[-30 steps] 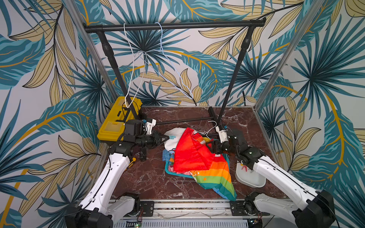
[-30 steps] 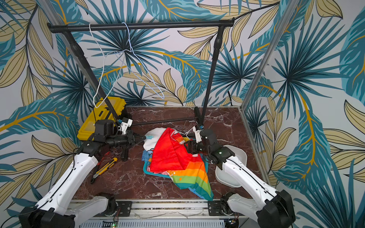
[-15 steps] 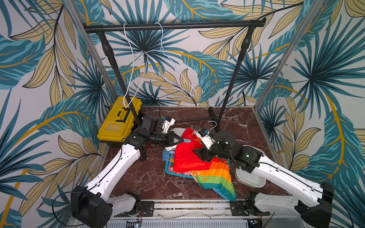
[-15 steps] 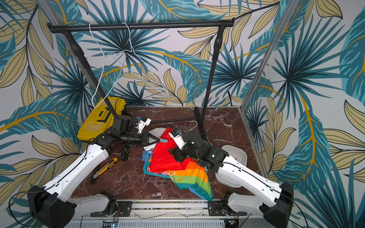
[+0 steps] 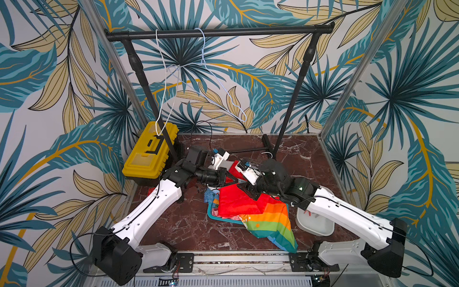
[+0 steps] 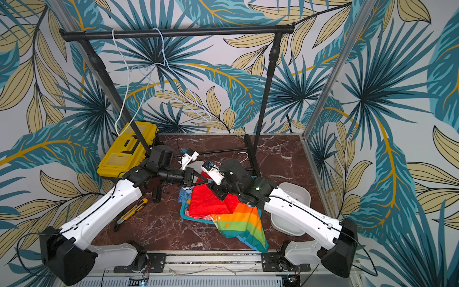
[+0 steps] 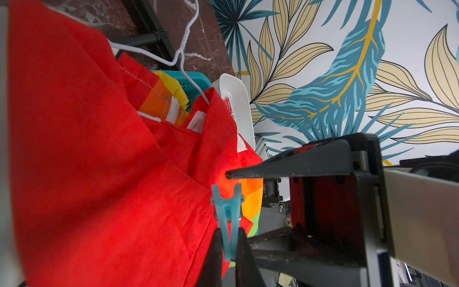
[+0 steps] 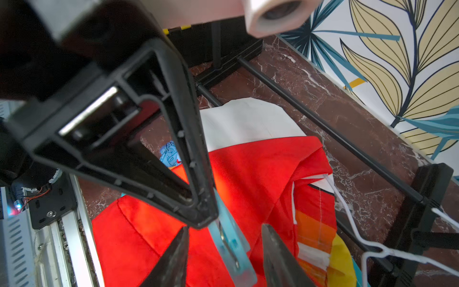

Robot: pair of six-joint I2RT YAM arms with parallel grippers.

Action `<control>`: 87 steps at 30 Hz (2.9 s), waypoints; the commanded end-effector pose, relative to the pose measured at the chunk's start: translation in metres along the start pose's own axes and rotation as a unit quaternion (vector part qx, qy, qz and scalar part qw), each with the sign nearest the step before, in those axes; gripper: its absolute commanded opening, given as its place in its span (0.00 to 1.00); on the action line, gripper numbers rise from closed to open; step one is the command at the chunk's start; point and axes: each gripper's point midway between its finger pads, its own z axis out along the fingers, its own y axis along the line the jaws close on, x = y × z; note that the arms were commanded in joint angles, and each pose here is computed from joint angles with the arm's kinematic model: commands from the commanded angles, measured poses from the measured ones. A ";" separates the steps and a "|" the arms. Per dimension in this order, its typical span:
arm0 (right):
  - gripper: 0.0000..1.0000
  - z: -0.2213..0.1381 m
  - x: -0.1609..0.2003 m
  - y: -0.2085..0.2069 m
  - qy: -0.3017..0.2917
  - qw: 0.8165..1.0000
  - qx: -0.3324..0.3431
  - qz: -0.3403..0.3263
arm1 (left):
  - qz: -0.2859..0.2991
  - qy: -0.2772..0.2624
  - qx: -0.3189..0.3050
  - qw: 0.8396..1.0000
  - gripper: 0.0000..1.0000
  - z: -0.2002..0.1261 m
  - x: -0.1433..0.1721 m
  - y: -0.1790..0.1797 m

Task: Remove the clothespins securing jackets to the hanger
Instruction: Place the clothespin in the storage box.

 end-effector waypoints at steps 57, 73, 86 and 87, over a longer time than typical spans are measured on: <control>0.42 -0.115 0.338 -0.225 0.030 0.614 0.412 0.673 | 0.014 -0.130 -0.099 0.986 0.90 -0.050 -0.026 0.040; 0.58 -0.086 0.134 -0.213 -0.056 0.797 0.277 0.534 | 0.011 -0.127 -0.134 0.983 0.90 -0.044 -0.025 0.061; 0.61 0.018 0.076 -0.194 -0.035 0.824 0.179 0.536 | 0.021 -0.133 -0.146 0.980 0.90 -0.045 -0.020 0.062; 0.61 0.022 0.075 -0.194 -0.033 0.824 0.177 0.537 | 0.022 -0.131 -0.146 0.980 0.90 -0.044 -0.019 0.062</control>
